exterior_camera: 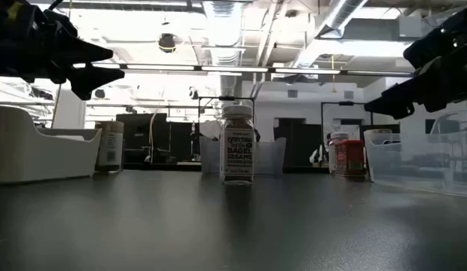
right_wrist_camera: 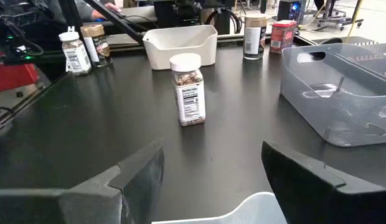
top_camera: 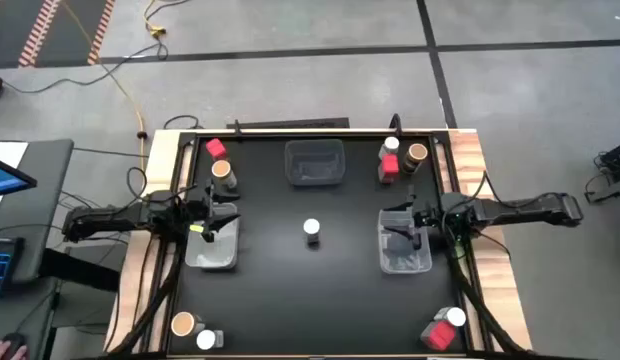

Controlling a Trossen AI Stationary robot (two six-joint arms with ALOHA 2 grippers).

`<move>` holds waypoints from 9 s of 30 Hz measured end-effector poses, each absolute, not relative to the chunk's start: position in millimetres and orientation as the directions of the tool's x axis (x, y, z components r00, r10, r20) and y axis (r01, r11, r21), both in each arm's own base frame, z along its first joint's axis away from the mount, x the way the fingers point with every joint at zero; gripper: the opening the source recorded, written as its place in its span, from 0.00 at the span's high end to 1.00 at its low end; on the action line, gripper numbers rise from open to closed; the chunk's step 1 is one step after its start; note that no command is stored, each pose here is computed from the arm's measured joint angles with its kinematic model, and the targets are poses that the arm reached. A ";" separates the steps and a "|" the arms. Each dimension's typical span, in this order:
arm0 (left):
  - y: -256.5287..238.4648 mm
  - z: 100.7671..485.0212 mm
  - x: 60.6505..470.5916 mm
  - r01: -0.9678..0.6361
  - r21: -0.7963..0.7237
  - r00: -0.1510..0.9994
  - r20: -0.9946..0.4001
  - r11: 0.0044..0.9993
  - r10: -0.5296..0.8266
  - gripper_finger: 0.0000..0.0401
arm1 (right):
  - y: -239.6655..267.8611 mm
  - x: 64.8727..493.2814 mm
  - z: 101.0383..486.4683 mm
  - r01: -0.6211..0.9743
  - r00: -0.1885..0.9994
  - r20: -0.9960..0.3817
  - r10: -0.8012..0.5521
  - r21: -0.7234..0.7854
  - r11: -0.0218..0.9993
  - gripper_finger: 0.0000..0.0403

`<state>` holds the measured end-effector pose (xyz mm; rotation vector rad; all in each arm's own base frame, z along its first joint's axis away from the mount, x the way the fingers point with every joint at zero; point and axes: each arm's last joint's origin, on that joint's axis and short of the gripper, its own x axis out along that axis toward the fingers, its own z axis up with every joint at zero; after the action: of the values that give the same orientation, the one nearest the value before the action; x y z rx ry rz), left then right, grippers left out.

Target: Sort spices by type

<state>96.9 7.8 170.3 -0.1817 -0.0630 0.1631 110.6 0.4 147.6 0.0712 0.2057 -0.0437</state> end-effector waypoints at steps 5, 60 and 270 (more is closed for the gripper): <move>7.8 170.3 96.9 -0.156 -0.185 0.985 0.047 0.970 0.167 0.35 | 0.4 110.6 147.6 0.051 0.978 -0.206 -0.036 0.066 0.997 0.27; 7.8 170.3 96.9 -0.156 -0.185 0.985 0.048 0.970 0.167 0.35 | 0.4 110.6 147.5 0.051 0.978 -0.206 -0.036 0.066 0.997 0.27; -0.2 213.4 424.9 -0.045 -0.039 0.291 -0.956 0.998 -0.025 0.23 | 0.4 110.5 147.7 0.051 0.978 -0.204 -0.036 0.066 0.997 0.27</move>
<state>424.9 -0.2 213.4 -0.0623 1.2757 0.0134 110.5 0.4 147.7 0.0715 0.2040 -0.0436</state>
